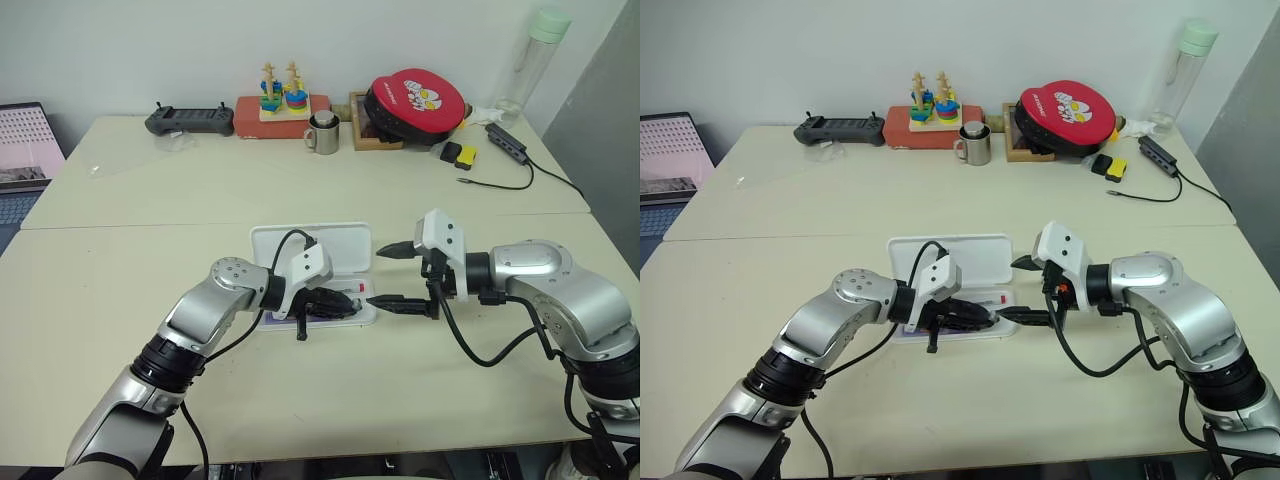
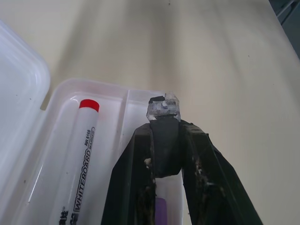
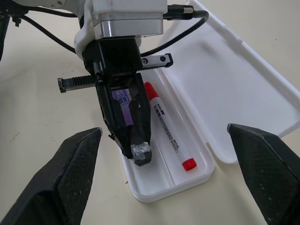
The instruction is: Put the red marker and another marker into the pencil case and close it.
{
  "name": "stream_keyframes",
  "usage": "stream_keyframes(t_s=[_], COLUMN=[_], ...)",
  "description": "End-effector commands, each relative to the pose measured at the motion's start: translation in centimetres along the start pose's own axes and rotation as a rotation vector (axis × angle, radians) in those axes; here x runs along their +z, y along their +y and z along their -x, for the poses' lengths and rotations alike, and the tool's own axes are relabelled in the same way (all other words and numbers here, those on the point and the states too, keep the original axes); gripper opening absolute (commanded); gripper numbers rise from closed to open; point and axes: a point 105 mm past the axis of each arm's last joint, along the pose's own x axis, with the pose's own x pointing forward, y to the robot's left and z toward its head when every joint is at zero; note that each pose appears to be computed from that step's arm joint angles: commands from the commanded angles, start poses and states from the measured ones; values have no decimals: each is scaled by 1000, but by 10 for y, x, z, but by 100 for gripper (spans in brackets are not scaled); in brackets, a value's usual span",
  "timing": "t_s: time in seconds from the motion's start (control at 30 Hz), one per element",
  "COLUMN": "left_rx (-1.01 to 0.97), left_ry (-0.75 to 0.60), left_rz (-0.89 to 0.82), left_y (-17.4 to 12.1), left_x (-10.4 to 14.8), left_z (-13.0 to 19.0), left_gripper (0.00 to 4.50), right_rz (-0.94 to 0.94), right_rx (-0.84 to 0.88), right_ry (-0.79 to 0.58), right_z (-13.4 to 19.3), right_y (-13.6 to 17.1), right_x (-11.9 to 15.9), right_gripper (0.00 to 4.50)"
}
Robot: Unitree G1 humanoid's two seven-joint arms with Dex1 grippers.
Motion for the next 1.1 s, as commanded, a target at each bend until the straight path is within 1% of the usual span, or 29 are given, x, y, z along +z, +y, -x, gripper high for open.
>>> stream_keyframes(t_s=[0.03, 0.1, 0.17, 0.23, 0.3, 0.33, 0.53, 0.63, 0.73, 0.83, 0.93, 1.03, 1.1], left_rx=[-8, -8, -11, -17, -20, -20, 8, 16, 68, 132, 272, 403, 477], left_ry=[1, -3, -10, -14, -20, -23, -74, -91, -131, -217, -298, -354, -378], left_rz=[-45, -44, -43, -43, -46, -46, -42, -33, -24, 7, 45, 78, 95], left_y=[-4, -4, -4, -5, -5, -5, -2, -2, 1, 5, 10, 10, 10], left_x=[5, 6, 8, 9, 10, 11, 21, 23, 30, 43, 51, 53, 52], left_z=[-2, -3, -3, -3, -3, -2, 6, 7, 17, 34, 68, 101, 120], left_gripper=[43, 43, 113, 143, 184, 196, 325, 398, 447, 447, 447, 450, 450], right_rz=[48, 49, 50, 49, 49, 49, 46, 56, 73, 73, 53, 29, 13], right_rx=[9, 8, 9, 9, 10, 10, 26, 27, -8, -63, -165, -214, -237], right_ry=[-17, -18, -20, -22, -23, -24, -54, -52, -98, -174, -203, -201, -192], right_z=[1, 1, 1, 1, 1, 1, 2, 2, 1, -1, -9, -19, -26], right_y=[4, 4, 4, 4, 4, 4, 4, 1, -10, -27, -60, -83, -94], right_x=[9, 9, 9, 10, 10, 10, 16, 18, 30, 48, 63, 71, 72], right_gripper=[450, 450, 450, 450, 450, 450, 450, 450, 450, 450, 450, 400, 347])
